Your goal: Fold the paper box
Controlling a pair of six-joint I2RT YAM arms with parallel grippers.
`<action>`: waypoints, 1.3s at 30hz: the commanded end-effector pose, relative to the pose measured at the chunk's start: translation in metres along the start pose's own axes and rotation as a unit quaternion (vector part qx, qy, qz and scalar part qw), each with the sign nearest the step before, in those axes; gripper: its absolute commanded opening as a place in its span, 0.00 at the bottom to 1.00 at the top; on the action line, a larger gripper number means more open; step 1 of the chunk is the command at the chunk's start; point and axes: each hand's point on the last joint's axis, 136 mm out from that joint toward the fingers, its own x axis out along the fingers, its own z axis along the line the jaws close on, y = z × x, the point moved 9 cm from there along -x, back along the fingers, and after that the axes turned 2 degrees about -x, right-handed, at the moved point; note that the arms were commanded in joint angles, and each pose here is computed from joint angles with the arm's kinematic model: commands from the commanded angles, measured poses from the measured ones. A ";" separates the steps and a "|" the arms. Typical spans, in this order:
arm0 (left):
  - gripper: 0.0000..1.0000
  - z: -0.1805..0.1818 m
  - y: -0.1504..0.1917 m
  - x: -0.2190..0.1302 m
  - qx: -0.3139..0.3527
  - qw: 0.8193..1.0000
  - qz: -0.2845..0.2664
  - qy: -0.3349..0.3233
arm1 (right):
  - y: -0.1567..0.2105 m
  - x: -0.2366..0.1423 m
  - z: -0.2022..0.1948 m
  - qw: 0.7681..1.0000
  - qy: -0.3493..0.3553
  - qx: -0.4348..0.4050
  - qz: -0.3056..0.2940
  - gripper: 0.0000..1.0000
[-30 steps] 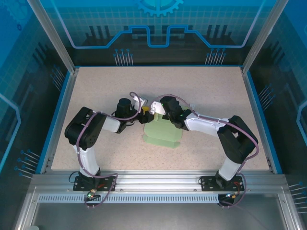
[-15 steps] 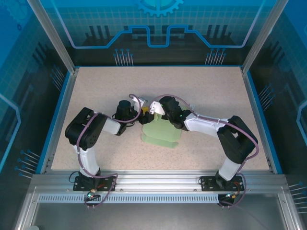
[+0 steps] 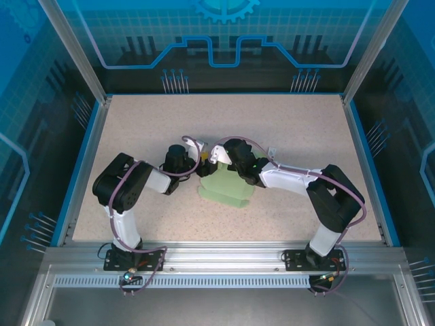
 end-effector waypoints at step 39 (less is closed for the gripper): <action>0.66 0.016 -0.008 -0.004 -0.040 0.999 -0.011 -0.019 | -0.025 0.011 0.012 0.999 -0.048 -0.009 -0.017 0.00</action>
